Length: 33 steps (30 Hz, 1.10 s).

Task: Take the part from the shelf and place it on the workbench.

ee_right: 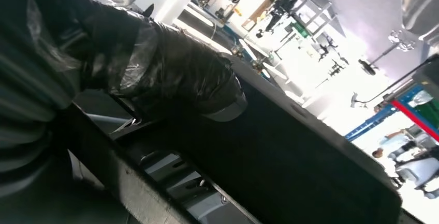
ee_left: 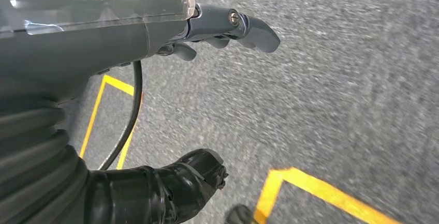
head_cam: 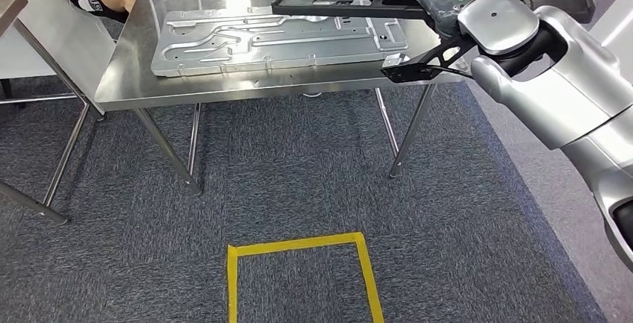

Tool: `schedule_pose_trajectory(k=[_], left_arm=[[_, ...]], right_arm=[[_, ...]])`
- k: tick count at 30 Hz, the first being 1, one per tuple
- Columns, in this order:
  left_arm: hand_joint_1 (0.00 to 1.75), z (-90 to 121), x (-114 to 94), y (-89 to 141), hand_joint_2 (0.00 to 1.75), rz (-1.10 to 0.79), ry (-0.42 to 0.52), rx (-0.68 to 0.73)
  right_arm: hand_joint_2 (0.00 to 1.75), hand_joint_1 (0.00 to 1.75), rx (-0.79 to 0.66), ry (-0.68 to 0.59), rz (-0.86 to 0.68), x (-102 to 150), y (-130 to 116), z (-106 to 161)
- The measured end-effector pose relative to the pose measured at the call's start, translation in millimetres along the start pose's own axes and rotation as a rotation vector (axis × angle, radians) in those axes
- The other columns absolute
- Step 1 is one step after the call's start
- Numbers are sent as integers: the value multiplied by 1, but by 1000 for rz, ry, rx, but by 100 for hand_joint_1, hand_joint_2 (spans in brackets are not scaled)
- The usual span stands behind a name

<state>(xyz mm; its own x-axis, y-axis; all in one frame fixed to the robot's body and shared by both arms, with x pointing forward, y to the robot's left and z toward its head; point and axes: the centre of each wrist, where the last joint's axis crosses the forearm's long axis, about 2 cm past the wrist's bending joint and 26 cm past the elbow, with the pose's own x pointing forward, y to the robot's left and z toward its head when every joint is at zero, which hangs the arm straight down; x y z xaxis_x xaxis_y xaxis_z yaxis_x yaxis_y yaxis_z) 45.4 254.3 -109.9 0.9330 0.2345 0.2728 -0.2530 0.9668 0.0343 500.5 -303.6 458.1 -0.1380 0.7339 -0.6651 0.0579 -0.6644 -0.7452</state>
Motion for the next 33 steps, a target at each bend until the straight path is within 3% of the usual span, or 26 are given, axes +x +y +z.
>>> schedule_pose_trajectory(k=[23,28,33], left_arm=[[0,-1,3,1,175,-8,-5,-3],[0,-1,3,1,175,-11,-4,-3],[0,0,1,2,175,-29,11,-1]], right_arm=[[175,175,20,4,-5,1,8,-2],[175,175,8,-7,-11,17,8,-5],[175,175,-41,-30,-56,59,12,-12]])
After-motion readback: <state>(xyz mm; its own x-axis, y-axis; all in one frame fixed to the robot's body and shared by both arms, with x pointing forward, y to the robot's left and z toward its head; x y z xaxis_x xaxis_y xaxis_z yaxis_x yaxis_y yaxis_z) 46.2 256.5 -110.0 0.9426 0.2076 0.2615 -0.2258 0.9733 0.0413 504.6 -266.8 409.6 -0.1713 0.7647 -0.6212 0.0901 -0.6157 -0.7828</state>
